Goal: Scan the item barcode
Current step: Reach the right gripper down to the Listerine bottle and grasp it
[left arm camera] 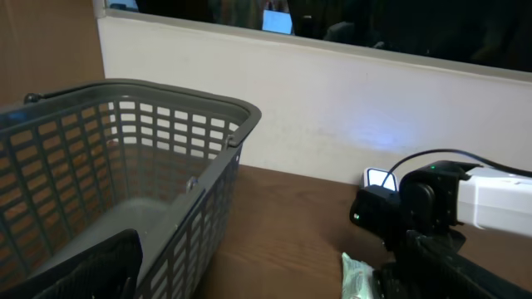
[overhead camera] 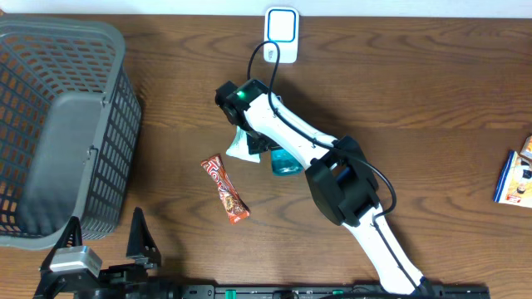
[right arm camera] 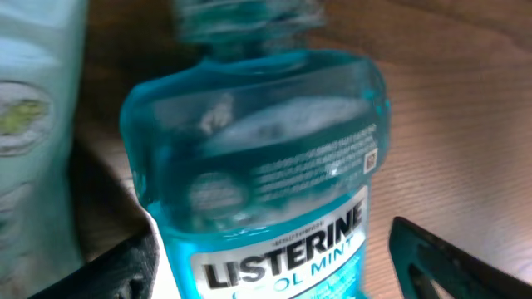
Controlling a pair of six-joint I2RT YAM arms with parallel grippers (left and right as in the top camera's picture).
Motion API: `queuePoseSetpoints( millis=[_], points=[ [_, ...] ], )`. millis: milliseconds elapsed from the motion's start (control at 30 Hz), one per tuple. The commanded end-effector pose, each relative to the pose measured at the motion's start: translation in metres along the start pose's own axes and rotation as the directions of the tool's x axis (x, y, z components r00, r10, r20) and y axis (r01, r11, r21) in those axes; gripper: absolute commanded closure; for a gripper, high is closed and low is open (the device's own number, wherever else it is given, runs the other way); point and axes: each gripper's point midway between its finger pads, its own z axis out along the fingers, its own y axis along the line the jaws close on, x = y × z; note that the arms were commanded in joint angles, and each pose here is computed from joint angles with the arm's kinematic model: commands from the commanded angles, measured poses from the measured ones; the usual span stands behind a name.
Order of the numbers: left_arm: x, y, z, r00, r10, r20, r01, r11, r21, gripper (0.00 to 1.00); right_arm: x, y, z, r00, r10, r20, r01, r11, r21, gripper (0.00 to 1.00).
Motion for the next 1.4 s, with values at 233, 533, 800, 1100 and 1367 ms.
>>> queuePoseSetpoints(
  millis=[233,533,800,1100,1367],
  points=[
    [0.002,0.000,0.001,1.000,0.001,0.002,-0.001,1.000,0.005,0.02,0.039,-0.010,0.060,0.986,-0.081,-0.142,0.093,0.993,0.078,0.66],
    [0.002,0.000,0.001,1.000,0.001,0.002,-0.001,1.000,0.005,0.02,0.053,0.012,0.057,0.932,-0.272,-0.241,0.238,0.958,-0.161,0.92],
    [0.002,0.000,0.001,1.000,0.001,0.002,-0.001,1.000,0.005,0.02,0.054,0.020,0.050,0.816,-0.541,-0.206,0.411,0.792,-0.450,0.96],
    [0.002,0.000,0.001,1.000,0.002,0.002,-0.002,1.000,0.005,0.02,0.030,-0.010,0.058,0.842,-0.497,-0.213,0.365,0.813,-0.454,0.50],
    [0.002,0.000,0.001,1.000,0.002,0.002,-0.002,1.000,0.005,0.02,0.016,-0.018,0.036,0.863,-0.477,-0.167,0.362,0.815,-0.453,0.44]
  ],
)
